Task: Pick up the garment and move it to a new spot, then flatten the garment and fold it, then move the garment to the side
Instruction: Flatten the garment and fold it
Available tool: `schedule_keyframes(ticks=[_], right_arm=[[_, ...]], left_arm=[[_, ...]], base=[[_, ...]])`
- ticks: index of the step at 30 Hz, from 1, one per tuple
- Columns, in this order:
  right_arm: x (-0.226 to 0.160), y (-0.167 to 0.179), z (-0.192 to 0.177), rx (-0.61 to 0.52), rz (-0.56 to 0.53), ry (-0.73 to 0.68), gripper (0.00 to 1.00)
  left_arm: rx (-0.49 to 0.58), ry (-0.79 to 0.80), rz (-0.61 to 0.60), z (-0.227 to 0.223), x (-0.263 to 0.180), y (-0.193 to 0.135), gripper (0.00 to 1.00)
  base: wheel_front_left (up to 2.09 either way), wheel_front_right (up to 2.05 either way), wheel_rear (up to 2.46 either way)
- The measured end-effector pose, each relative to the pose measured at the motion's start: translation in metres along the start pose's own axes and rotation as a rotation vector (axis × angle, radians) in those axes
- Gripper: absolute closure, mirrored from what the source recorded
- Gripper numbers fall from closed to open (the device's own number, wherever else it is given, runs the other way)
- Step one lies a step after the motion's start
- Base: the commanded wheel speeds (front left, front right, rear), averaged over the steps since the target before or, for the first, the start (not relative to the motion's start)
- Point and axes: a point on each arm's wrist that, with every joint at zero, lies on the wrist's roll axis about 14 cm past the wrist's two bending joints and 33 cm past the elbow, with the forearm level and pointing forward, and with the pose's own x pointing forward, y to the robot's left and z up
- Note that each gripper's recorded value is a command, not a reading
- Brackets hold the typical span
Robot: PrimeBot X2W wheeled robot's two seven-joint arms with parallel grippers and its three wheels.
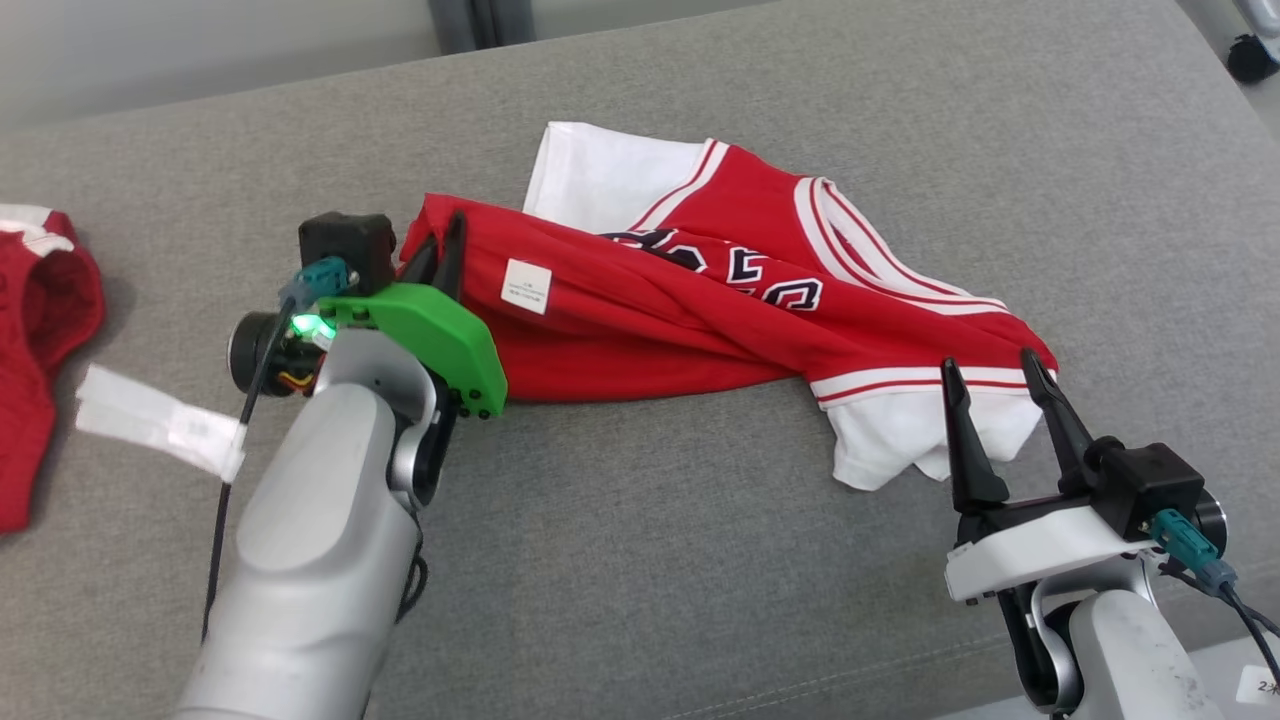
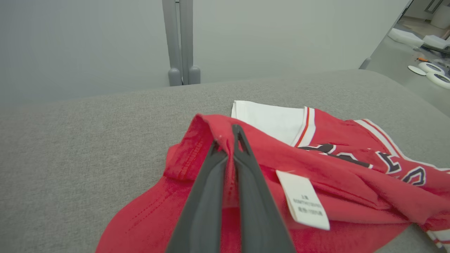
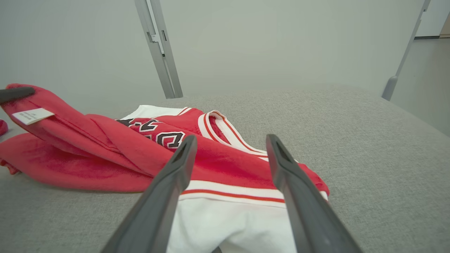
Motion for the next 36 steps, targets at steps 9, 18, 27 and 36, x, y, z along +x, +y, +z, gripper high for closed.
schedule_keyframes(ticks=[9, 18, 27, 36], right_arm=[[0.013, 0.027, 0.002, 0.007, 0.079, -0.015, 0.00], [0.029, 0.060, -0.002, 0.021, 0.171, -0.006, 0.00], [0.028, 0.064, 0.008, 0.020, 0.181, -0.026, 0.00], [0.022, 0.056, 0.018, 0.007, 0.157, -0.043, 0.00]], left_arm=[[-0.141, -0.008, 0.051, -0.041, -0.080, 0.008, 1.00], [-0.132, 0.036, 0.203, -0.071, -0.129, 0.049, 0.00], [-0.135, -0.080, 0.301, -0.068, -0.142, 0.073, 0.00], [-0.069, -0.417, 0.295, 0.024, -0.172, 0.084, 0.00]], base=[[0.00, 0.00, 0.00], [0.00, 0.00, 0.00], [0.00, 0.00, 0.00], [0.00, 0.00, 0.00]])
